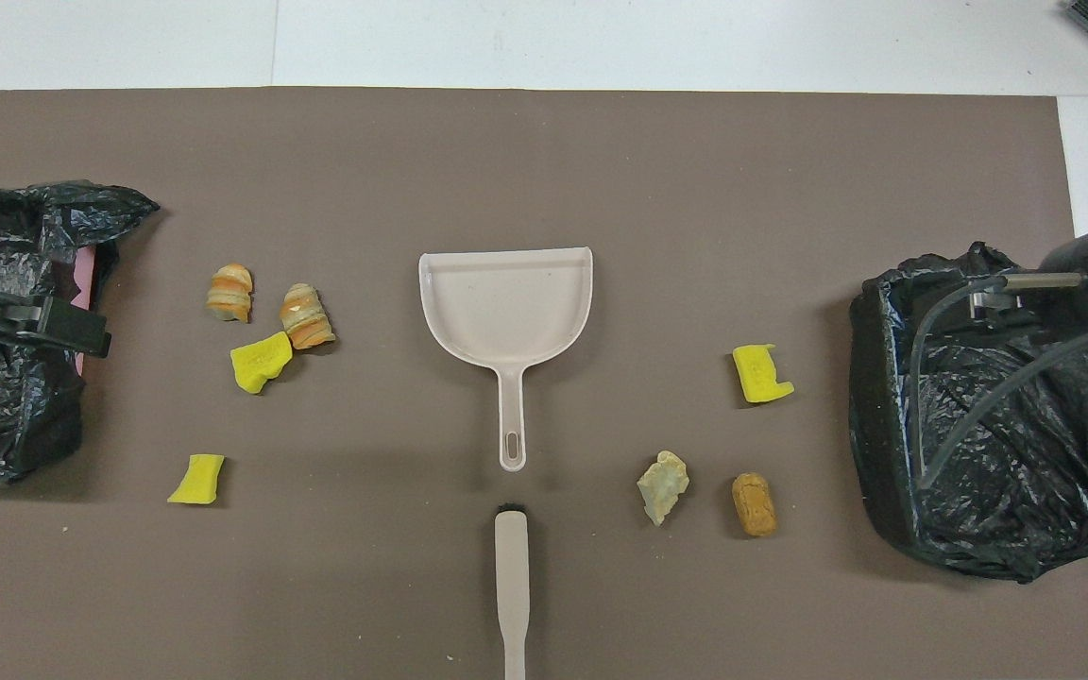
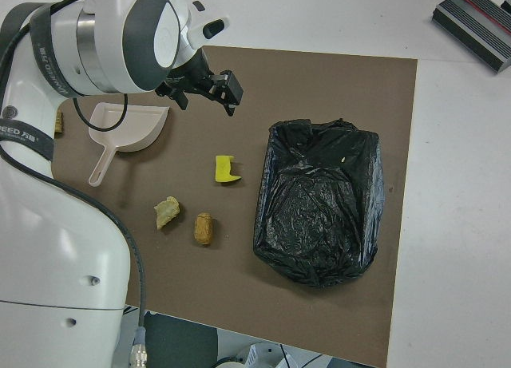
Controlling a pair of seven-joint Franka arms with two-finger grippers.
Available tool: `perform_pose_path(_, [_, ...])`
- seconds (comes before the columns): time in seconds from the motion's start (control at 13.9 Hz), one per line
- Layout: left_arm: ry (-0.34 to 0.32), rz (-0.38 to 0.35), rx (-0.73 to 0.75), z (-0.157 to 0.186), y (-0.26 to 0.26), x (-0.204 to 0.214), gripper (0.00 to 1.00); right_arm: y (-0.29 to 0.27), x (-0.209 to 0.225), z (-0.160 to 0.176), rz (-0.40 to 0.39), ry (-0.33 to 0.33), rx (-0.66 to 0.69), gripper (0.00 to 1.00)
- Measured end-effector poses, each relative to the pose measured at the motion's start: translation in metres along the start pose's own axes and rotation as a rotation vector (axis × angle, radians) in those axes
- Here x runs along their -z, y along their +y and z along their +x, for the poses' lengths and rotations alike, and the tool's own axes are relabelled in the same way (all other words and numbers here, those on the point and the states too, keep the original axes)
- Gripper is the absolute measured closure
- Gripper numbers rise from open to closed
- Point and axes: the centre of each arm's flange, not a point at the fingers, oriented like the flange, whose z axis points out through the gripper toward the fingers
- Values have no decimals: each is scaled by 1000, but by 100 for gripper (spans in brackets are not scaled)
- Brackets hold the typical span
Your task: Sweep and dump trash in bin
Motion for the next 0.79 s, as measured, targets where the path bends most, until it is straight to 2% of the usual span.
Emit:
perform_pose_path(0.5, [-30,-13,-112,-18,68,-65,0,-2,3,0,1,5,4,0])
perform_pose_path(0.79, [-48,-38,-144,-42,120,-97,0,-13,3,-2,1,7,24,0])
